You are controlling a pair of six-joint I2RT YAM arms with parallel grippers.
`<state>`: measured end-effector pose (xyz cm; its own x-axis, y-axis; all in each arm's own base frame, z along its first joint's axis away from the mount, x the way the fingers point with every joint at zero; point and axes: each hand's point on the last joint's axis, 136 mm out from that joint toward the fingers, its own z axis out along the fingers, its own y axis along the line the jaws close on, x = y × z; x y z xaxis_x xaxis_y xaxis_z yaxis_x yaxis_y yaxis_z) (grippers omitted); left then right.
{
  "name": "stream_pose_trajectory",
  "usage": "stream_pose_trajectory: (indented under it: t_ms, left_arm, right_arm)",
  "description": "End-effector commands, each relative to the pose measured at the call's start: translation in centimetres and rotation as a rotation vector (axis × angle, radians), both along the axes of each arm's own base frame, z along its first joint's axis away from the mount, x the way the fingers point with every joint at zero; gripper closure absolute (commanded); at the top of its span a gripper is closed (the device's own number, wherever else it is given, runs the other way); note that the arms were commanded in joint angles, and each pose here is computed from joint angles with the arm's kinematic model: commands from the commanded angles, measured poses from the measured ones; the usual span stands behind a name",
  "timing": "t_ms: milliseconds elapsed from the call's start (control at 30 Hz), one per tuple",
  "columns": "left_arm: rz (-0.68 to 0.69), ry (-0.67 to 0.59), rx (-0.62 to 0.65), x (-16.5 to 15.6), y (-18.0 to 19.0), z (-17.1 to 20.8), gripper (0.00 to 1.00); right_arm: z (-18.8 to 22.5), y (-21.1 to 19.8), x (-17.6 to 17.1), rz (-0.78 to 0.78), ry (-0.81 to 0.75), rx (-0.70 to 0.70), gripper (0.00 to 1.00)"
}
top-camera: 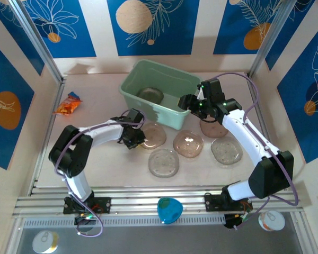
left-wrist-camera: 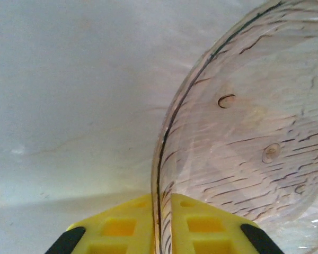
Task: Place the plates into the plastic bin on the countertop
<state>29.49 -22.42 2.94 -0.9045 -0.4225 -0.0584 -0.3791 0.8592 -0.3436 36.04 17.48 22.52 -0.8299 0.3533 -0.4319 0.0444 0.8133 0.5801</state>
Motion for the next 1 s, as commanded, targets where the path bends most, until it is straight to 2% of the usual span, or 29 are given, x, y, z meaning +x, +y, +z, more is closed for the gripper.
stream_pose_trajectory:
  t_ms: [0,533,800,967]
  left_arm:
    - [0.042,-0.059,0.003,0.2,1.0,1.2,0.89]
    - [0.101,-0.295,-0.019,-0.3,3.9,6.0,1.00]
    - [0.056,-0.392,0.011,-1.5,6.0,9.2,1.00]
    - [-0.003,-0.444,0.038,-2.7,7.5,11.5,1.00]
  right_arm:
    - [-0.1,0.4,-0.4,0.014,0.017,-0.005,0.33]
    - [2.9,2.0,-3.1,0.031,-0.040,-0.034,0.34]
    - [4.1,3.5,-4.7,0.078,-0.055,-0.035,0.34]
    - [4.9,5.3,-5.5,0.169,-0.060,-0.022,0.34]
